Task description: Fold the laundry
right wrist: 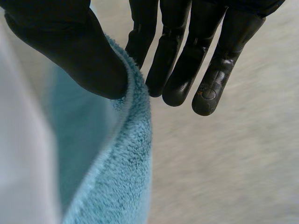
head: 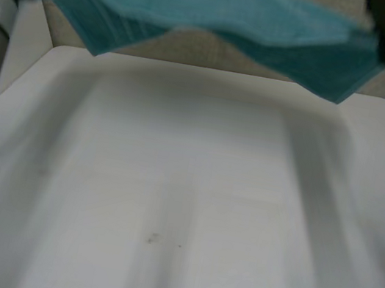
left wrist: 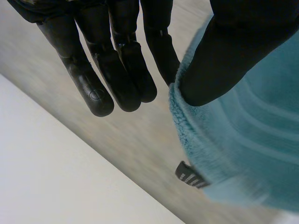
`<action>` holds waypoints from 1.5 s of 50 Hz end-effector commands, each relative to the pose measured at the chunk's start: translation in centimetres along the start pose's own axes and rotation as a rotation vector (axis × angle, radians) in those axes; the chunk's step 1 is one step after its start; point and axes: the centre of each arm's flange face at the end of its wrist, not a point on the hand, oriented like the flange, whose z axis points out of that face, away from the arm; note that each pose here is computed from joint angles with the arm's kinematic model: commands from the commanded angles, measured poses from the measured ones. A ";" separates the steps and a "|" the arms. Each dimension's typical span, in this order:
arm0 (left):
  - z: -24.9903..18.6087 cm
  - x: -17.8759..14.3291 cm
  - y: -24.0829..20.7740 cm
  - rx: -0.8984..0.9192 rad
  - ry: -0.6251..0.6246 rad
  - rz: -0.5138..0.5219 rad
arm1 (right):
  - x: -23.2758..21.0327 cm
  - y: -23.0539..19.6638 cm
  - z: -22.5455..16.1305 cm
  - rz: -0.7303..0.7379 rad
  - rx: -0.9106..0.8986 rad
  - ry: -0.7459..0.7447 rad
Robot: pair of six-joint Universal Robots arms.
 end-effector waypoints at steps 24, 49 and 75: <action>-9.8 5.3 11.2 -0.386 0.210 -0.112 | -10.4 14.8 -7.3 0.537 -0.443 -0.130; -9.6 4.3 12.1 -0.408 0.180 -0.106 | -9.3 18.8 -10.6 0.727 -0.569 0.012; -9.6 4.3 11.9 -0.411 0.181 -0.109 | -8.5 20.7 -7.3 0.706 -0.511 0.050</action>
